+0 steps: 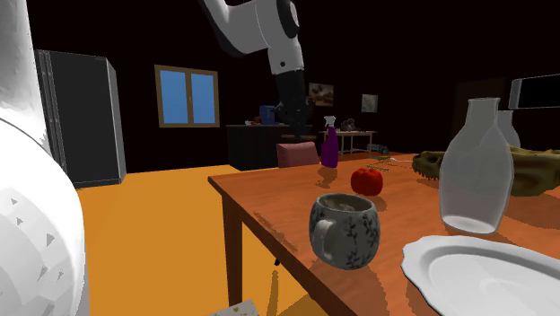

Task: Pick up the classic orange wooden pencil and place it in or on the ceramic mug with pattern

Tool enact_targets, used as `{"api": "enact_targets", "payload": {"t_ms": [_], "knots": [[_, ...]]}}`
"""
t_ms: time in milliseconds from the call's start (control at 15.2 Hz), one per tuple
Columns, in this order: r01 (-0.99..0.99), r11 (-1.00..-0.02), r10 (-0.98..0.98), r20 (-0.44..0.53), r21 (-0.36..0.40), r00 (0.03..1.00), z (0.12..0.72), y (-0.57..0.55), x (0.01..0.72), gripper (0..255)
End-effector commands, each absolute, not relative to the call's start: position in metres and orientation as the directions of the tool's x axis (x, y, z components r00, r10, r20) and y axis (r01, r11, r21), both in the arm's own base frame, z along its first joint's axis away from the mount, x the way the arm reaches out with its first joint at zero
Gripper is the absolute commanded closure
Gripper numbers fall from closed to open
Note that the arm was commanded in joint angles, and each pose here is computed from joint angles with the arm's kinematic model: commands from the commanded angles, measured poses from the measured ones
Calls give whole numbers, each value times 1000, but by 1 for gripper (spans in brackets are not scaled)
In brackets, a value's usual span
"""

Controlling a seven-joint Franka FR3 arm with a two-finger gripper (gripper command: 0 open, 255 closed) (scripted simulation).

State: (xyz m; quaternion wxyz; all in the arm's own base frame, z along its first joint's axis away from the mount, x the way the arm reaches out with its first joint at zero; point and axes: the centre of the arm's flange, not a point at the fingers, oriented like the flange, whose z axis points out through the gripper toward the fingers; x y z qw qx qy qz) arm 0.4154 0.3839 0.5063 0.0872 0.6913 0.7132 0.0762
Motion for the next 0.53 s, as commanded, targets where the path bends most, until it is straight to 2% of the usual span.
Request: {"api": "enact_targets", "payload": {"t_ms": [0, 462], "knots": [[973, 33, 999, -19, 229, -29, 511, 372, 410, 255], [973, 33, 999, -19, 229, -29, 516, 286, 377, 255]]}}
